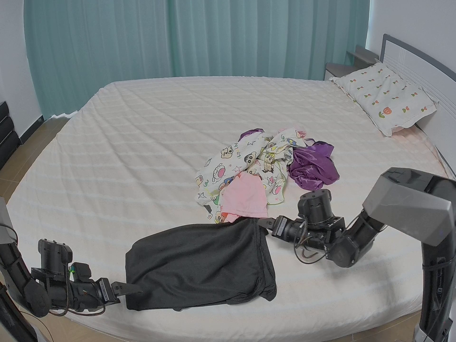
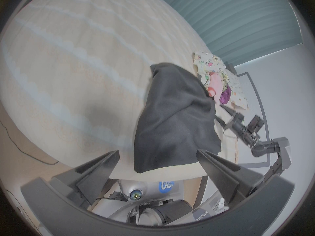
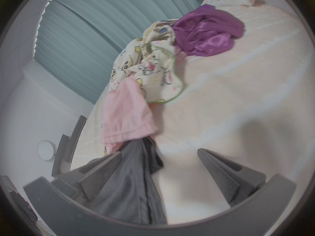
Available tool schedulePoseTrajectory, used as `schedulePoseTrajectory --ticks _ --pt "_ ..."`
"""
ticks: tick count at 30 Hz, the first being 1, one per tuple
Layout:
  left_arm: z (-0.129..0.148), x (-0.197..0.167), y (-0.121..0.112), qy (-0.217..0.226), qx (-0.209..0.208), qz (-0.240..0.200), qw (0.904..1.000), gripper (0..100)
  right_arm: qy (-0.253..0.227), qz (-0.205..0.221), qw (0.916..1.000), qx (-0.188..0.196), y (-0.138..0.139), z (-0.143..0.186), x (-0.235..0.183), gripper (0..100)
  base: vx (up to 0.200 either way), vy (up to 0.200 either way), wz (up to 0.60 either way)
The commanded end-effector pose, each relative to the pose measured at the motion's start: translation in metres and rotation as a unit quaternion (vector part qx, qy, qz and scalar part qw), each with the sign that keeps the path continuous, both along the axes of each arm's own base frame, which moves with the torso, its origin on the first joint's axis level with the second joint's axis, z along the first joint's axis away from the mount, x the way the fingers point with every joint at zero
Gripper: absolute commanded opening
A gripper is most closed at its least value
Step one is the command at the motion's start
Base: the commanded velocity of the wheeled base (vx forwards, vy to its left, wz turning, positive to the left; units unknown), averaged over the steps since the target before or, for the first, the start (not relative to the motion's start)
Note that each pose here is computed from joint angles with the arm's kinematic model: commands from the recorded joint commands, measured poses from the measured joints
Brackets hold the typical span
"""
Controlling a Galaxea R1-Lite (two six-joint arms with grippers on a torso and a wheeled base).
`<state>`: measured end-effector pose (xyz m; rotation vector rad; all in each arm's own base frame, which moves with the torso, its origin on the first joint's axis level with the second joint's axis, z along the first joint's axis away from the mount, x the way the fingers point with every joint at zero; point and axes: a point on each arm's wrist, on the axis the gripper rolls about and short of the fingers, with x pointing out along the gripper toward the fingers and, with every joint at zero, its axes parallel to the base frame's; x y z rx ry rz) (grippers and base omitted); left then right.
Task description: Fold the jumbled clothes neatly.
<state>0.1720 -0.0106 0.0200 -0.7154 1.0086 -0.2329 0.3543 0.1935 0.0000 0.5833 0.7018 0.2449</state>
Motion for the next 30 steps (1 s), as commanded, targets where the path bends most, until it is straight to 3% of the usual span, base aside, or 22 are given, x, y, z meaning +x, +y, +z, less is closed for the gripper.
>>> schedulePoseTrajectory --ticks 1,2,3,4,8,10,13,16,22,26,30 --pt "0.044 -0.004 0.012 -0.118 -0.014 0.054 0.9914 100 -0.041 -0.036 0.9982 0.023 -0.054 0.064 -0.049 100 0.0 0.0 0.0" --pt "0.044 -0.004 0.012 -0.118 -0.014 0.054 0.9914 100 -0.041 -0.036 0.9982 0.023 -0.054 0.064 -0.049 100 0.0 0.0 0.0" --pt "0.067 -0.006 0.013 -0.17 -0.032 0.077 0.9819 100 -0.068 -0.051 0.9959 0.029 -0.074 0.087 -0.07 100 0.0 0.0 0.0" --pt "0.072 -0.007 0.013 -0.181 -0.032 0.08 0.9797 100 -0.076 -0.054 0.9952 0.03 -0.079 0.094 -0.076 100 0.0 0.0 0.0" --pt "0.1 -0.019 0.013 -0.243 -0.008 0.11 0.9637 100 -0.125 -0.077 0.9884 0.039 -0.113 0.13 -0.123 100 0.0 0.0 0.0" --pt "0.106 -0.023 0.013 -0.252 -0.004 0.115 0.9608 100 -0.139 -0.083 0.9862 0.038 -0.12 0.136 -0.136 100 0.0 0.0 0.0" --pt "0.123 -0.047 0.012 -0.293 -0.002 0.121 0.9485 100 -0.182 -0.097 0.9784 -0.001 -0.137 0.147 -0.178 100 0.0 0.0 0.0" --pt "0.135 -0.073 0.01 -0.331 0.008 0.116 0.9364 100 -0.23 -0.116 0.9651 -0.049 -0.151 0.153 -0.215 100 0.0 0.0 0.0" --pt "0.139 -0.117 0.007 -0.377 0.047 0.106 0.9189 100 -0.26 -0.147 0.9458 -0.128 -0.172 0.146 -0.269 100 0.0 0.0 0.0" --pt "0.131 -0.135 0.005 -0.403 0.07 0.09 0.9081 100 -0.286 -0.151 0.9362 -0.137 -0.184 0.139 -0.304 100 0.0 0.0 0.0" --pt "0.128 -0.144 0.005 -0.421 0.071 0.09 0.8997 100 -0.279 -0.173 0.9319 -0.155 -0.193 0.125 -0.328 100 0.0 0.0 0.0"
